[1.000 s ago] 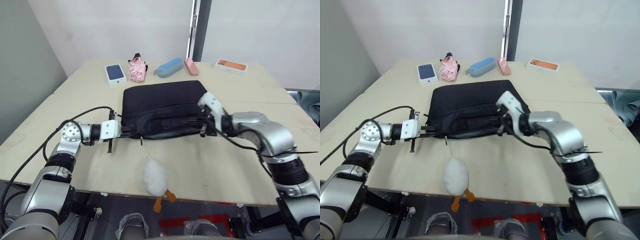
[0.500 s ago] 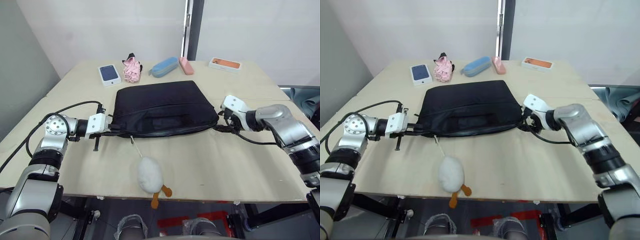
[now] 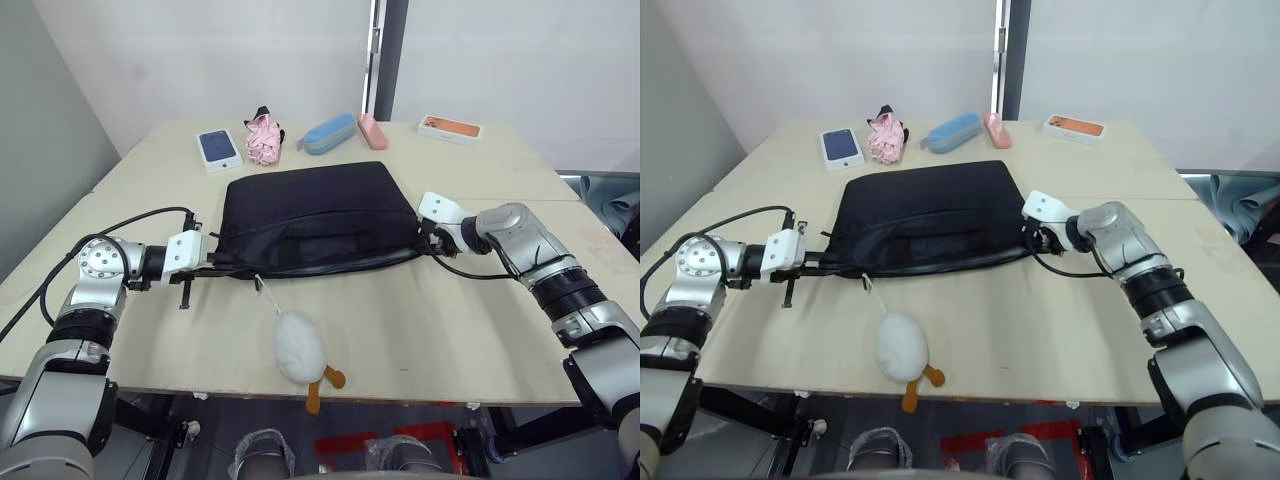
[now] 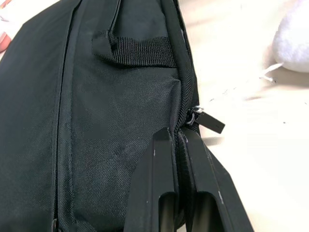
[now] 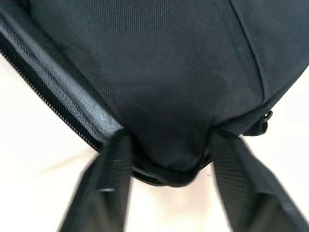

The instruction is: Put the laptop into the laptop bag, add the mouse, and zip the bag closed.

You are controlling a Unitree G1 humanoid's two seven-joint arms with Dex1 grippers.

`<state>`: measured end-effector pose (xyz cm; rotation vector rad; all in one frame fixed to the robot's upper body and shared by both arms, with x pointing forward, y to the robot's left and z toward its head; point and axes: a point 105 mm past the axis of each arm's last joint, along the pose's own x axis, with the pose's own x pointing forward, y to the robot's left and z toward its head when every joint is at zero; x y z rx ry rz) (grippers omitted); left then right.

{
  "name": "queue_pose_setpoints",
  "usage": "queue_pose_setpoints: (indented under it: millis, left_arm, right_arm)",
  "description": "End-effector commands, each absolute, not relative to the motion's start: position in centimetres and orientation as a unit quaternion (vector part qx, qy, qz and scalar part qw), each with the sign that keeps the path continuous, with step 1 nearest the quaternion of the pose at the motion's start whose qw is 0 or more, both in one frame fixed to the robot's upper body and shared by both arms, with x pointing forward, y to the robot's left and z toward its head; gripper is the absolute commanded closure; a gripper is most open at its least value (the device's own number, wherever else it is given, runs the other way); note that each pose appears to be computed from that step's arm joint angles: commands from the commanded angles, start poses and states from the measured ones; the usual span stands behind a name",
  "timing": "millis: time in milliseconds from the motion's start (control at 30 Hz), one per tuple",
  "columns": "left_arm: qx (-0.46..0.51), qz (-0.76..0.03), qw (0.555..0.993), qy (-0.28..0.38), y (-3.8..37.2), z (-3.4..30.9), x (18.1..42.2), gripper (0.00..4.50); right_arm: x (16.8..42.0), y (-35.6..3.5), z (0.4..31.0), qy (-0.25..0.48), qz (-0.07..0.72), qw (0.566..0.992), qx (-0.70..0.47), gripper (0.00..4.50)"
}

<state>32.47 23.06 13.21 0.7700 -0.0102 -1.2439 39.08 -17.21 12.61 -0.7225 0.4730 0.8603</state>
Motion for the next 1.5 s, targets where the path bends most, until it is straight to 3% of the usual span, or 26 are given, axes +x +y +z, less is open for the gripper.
queue_pose_setpoints:
  millis: [33, 133, 300, 400, 533, 767, 800, 933, 1167, 1200, 1333, 1500]
  left_arm:
    - [0.359, -0.541, 0.760, -0.023, 24.4, 15.0, 32.3, 4.50]
    - [0.345, -0.539, 0.769, -0.006, 25.1, 14.8, 32.1, 4.50]
    - [0.272, -0.518, 0.810, 0.024, 26.5, 15.7, 32.6, 4.50]
    - [0.235, -0.503, 0.831, 0.039, 27.3, 16.4, 33.1, 4.50]
    - [0.194, -0.504, 0.837, 0.086, 28.2, 16.2, 32.8, 4.50]
    - [0.219, -0.488, 0.834, 0.135, 29.4, 14.4, 32.5, 4.50]
    - [0.224, -0.484, 0.835, 0.137, 29.4, 14.1, 32.6, 4.16]
    - [0.236, -0.496, 0.823, 0.146, 28.9, 13.4, 32.6, 2.76]
    - [0.228, -0.512, 0.813, 0.160, 28.7, 14.3, 32.1, 0.25]
    - [0.225, -0.515, 0.811, 0.164, 28.8, 14.7, 31.9, 0.03]
    - [0.190, -0.530, 0.804, 0.189, 28.7, 16.5, 30.4, 0.03]
    - [0.143, -0.553, 0.806, 0.155, 27.9, 20.8, 28.2, 0.03]
  right_arm:
    - [38.0, -16.5, 13.4, 0.205, 0.435, 0.811, -0.334, 3.50]
    - [36.5, -15.7, 13.1, 0.208, 0.462, 0.799, -0.322, 4.47]
    - [31.2, -13.4, 13.5, 0.207, 0.560, 0.748, -0.290, 4.47]
    - [29.4, -12.4, 13.8, 0.204, 0.586, 0.735, -0.274, 4.47]
    - [28.4, -11.7, 13.1, 0.214, 0.593, 0.728, -0.269, 4.47]
    - [28.0, -11.3, 13.0, 0.204, 0.596, 0.733, -0.255, 4.47]
    - [27.6, -11.3, 12.9, 0.210, 0.604, 0.728, -0.247, 3.76]
    - [27.0, -11.9, 13.1, 0.223, 0.614, 0.723, -0.226, 2.40]
    - [27.0, -13.9, 16.5, 0.197, 0.619, 0.740, -0.175, 0.00]
    - [27.0, -14.0, 17.0, 0.192, 0.620, 0.742, -0.168, 0.00]
    - [27.1, -13.9, 19.2, 0.155, 0.629, 0.748, -0.143, 0.00]
    - [28.2, -11.6, 20.8, 0.094, 0.623, 0.769, -0.106, 0.00]
